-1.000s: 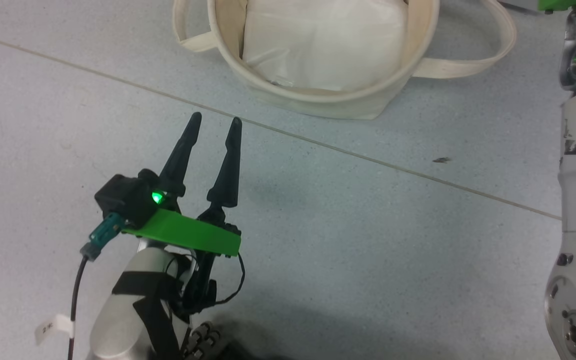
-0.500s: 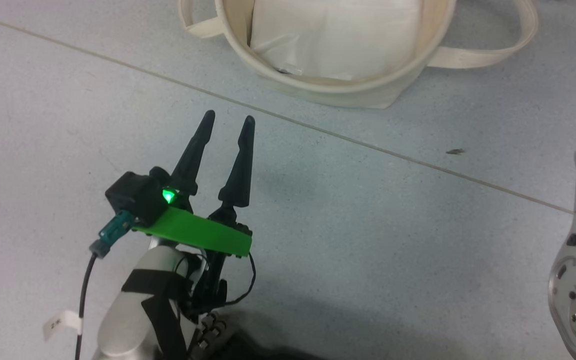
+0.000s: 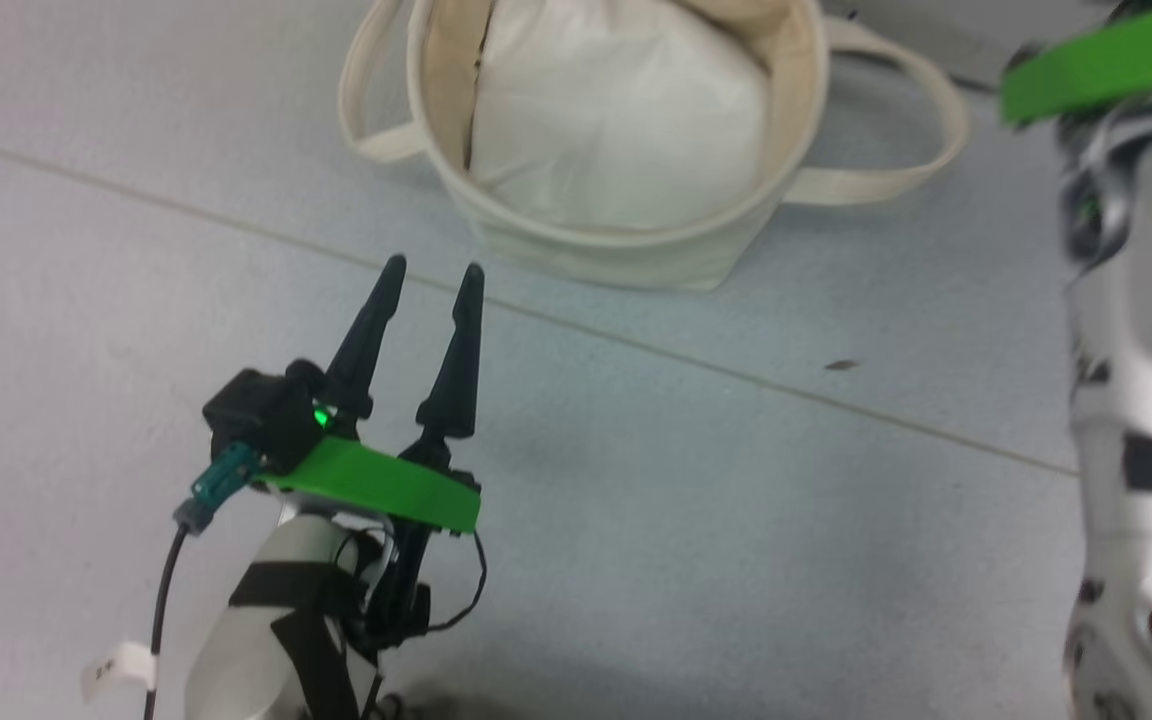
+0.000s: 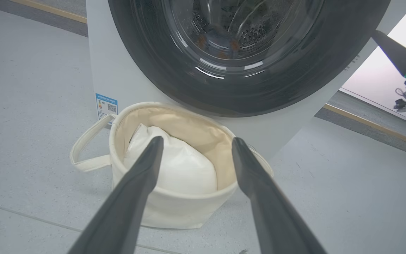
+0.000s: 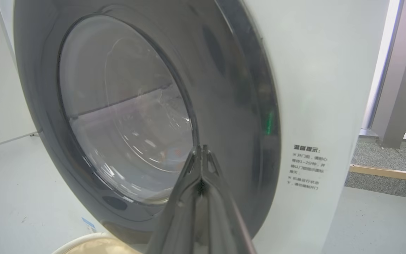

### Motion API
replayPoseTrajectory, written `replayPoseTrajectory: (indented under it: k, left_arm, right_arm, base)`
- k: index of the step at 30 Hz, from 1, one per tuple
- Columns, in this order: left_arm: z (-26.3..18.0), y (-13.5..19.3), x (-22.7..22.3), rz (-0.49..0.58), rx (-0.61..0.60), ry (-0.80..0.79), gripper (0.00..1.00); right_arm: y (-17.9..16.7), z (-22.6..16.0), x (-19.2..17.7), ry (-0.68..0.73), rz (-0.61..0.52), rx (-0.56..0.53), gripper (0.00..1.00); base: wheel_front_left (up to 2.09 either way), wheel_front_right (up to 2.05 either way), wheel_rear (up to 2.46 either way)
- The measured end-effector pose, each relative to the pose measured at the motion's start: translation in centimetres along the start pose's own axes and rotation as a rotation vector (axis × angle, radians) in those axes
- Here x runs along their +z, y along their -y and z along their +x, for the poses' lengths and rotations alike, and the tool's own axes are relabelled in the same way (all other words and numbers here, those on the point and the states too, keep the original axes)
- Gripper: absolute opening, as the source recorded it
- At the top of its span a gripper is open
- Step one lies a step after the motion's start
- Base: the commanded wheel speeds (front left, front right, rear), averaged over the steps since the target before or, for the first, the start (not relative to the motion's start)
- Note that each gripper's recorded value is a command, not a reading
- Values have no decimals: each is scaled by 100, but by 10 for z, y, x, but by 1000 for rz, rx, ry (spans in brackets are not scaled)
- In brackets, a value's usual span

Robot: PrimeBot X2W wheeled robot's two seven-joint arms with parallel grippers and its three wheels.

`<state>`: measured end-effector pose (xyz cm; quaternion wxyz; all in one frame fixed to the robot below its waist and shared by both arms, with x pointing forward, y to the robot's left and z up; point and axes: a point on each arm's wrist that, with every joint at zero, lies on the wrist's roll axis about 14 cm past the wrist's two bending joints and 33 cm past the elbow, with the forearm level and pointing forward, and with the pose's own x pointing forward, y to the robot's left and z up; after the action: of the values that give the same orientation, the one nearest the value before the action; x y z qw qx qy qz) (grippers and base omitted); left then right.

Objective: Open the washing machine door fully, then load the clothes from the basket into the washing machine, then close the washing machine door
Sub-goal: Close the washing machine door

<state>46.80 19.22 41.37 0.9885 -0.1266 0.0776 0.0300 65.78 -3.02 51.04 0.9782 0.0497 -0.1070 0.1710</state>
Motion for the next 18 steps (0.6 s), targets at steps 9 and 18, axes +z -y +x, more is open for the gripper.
replayPoseTrajectory:
  k: [9, 18]
  left_arm:
    - [-30, 14, 9, -11, -44, 12, 100]
    - [-59, 42, 19, -23, -124, 39, 100]
  right_arm:
    - [-31, -75, 37, -20, -23, 85, 0]
    - [0, -169, 80, -2, -39, -40, 0]
  base:
    - [0, 0, 0]
    - [0, 0, 0]
